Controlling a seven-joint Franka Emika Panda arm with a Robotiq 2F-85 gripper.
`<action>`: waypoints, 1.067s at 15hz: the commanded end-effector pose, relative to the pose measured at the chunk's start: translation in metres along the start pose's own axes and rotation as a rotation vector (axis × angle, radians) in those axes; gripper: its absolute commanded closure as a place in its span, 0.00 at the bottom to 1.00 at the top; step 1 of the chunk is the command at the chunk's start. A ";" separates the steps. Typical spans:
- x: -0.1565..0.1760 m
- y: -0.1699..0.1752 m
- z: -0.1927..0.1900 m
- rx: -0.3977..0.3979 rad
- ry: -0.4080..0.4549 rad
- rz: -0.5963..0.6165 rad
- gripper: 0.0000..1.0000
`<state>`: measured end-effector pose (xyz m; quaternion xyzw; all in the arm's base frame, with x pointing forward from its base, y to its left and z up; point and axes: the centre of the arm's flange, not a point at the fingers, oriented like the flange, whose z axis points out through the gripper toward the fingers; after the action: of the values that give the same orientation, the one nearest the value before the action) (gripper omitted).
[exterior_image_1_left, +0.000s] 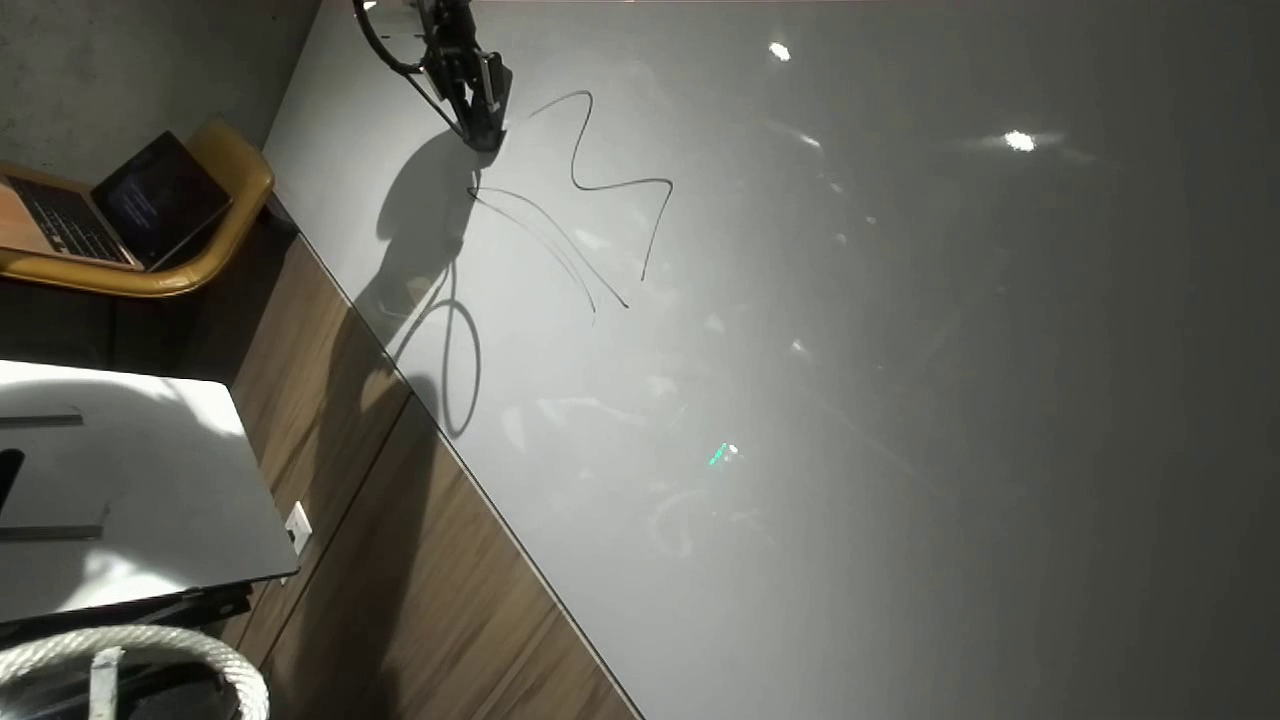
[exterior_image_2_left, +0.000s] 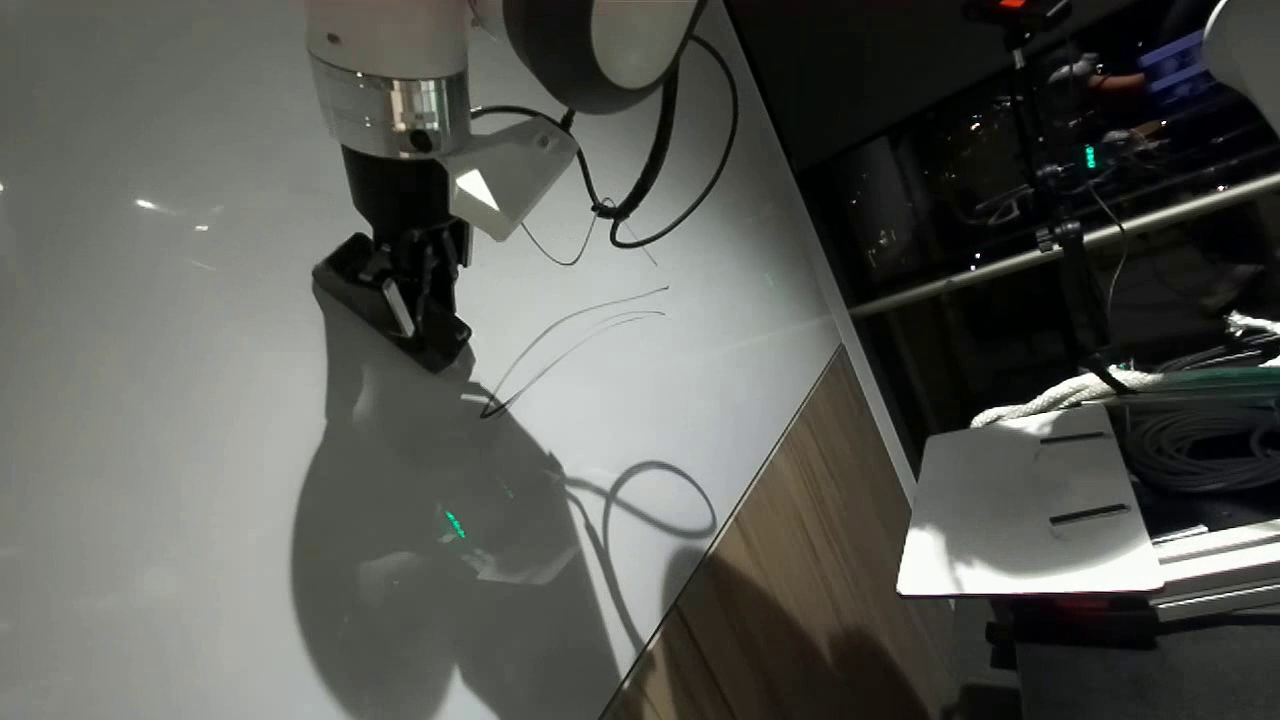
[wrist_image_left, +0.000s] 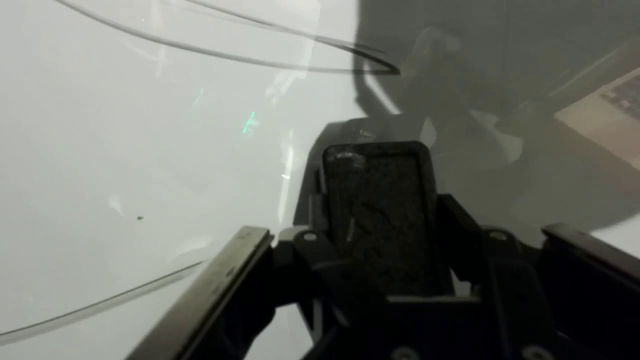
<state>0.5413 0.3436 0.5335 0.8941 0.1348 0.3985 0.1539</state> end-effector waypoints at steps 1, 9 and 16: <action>0.016 0.014 0.042 -0.028 -0.017 -0.003 0.70; -0.001 0.095 0.038 -0.113 -0.052 0.056 0.70; -0.027 0.185 0.041 -0.202 -0.105 0.168 0.70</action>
<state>0.5523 0.2249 0.5405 0.9082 0.0479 0.3661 0.1971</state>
